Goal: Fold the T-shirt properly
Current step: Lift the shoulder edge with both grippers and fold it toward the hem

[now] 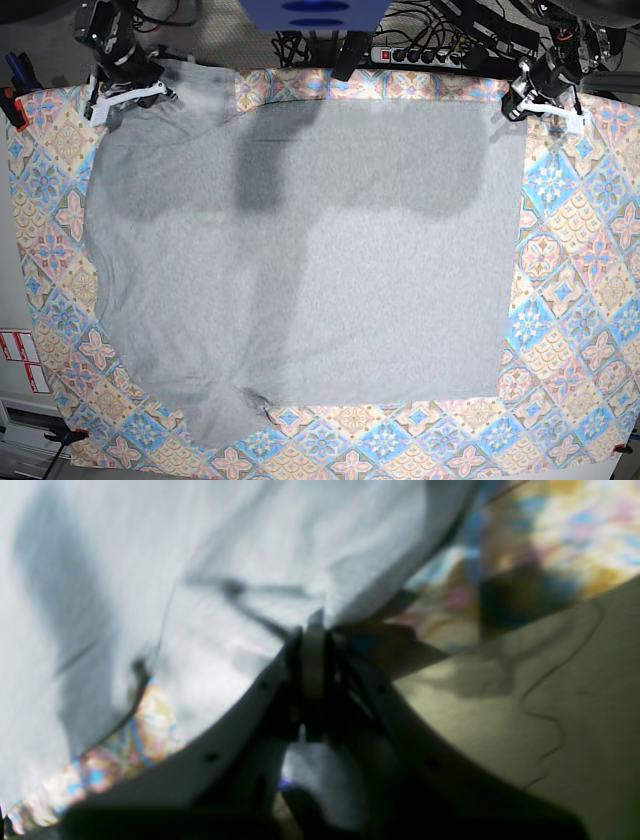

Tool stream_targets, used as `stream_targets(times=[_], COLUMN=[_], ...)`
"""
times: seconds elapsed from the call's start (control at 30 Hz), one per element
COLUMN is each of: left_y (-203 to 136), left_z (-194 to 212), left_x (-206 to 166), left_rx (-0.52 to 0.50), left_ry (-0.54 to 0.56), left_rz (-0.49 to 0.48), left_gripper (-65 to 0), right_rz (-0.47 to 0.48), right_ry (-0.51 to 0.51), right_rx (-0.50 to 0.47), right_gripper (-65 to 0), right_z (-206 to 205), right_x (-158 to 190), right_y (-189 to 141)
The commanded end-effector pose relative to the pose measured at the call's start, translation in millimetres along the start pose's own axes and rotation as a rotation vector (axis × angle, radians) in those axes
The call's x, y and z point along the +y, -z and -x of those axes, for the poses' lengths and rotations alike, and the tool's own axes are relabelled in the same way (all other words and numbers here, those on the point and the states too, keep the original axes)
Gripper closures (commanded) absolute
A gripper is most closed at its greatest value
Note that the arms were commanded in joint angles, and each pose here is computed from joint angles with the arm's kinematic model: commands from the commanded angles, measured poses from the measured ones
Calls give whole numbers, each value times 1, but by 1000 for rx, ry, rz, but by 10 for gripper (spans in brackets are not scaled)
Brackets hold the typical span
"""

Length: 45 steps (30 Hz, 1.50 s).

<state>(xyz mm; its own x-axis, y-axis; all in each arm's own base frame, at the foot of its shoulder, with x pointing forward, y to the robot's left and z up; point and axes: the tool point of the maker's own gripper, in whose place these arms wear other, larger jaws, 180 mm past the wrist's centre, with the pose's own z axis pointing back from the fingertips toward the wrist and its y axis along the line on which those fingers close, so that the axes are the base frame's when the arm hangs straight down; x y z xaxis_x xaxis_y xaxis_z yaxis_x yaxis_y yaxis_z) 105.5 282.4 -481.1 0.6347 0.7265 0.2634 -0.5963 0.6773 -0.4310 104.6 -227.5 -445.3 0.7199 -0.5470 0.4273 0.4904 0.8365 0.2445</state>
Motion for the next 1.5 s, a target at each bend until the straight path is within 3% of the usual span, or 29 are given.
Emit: stream_targets(times=[0.0,0.17,0.8,1.17,1.47], left_y=[-6,-3,21,27,31], left_z=[6,-7,-91,-134,-173], left_x=[21,12,-74,-141,-197], left_rx=[34,-16,-214,-289,-384], left_ry=[18,30,50,99,221], left_rz=[-85,-61,116,239,243], left_gripper=[0,0,0,0,0], right_rz=[-5,-11,-222,-279,-308], right_ry=[-7,-4,21,83,127], right_rx=[-29,-51,-350,-366,-356], right_gripper=[0,0,0,0,0], right_z=[-9,-18,-158,-198,-230], right_x=[0,3,98,125,142], right_y=[-4,-3,15,41,63])
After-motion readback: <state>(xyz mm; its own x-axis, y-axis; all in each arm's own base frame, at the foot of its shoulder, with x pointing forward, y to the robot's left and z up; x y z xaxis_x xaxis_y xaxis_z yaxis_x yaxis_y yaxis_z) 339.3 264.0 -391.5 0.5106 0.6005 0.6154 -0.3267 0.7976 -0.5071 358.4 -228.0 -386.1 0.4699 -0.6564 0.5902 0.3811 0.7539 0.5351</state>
